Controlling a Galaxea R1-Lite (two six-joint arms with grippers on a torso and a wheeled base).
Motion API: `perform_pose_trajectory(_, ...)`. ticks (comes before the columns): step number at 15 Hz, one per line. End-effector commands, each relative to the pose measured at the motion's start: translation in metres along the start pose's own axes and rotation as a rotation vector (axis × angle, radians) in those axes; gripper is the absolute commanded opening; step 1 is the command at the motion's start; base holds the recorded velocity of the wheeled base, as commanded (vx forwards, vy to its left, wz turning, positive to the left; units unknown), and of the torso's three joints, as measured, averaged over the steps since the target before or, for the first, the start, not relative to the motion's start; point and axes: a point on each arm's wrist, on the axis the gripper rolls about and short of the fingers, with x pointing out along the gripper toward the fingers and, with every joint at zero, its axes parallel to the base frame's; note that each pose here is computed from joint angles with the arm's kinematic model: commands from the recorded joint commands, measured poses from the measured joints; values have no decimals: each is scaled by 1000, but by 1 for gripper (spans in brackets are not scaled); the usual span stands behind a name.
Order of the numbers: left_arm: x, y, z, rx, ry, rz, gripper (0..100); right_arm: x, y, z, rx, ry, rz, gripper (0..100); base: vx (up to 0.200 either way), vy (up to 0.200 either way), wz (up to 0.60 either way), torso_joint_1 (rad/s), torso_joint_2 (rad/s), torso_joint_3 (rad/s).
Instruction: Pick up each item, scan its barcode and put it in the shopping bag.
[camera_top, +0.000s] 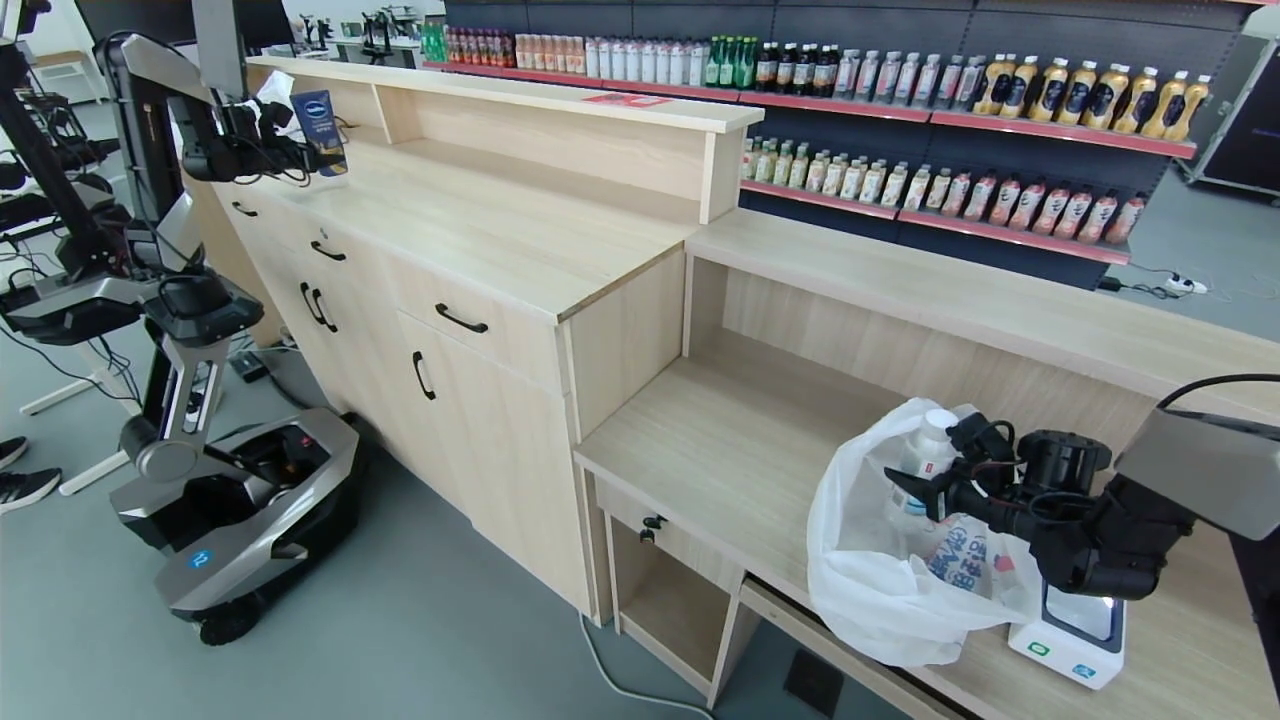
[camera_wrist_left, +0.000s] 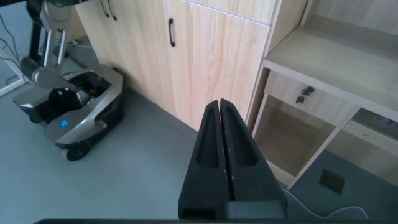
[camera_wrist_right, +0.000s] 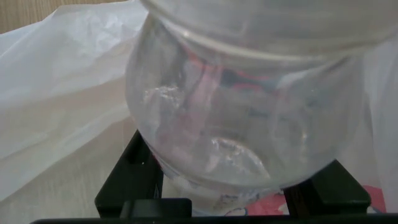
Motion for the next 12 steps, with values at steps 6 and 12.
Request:
perform_pose_trajectory(6,0,0,0,0,0,2,0,-1,-1,-5,9,12,-3,100,0,0,0,0,0,0)
perform_pose_trajectory(12,0,0,0,0,0,2,0,-45,-21,74,-23,-84,-82,100,0,0,0,0,0,0)
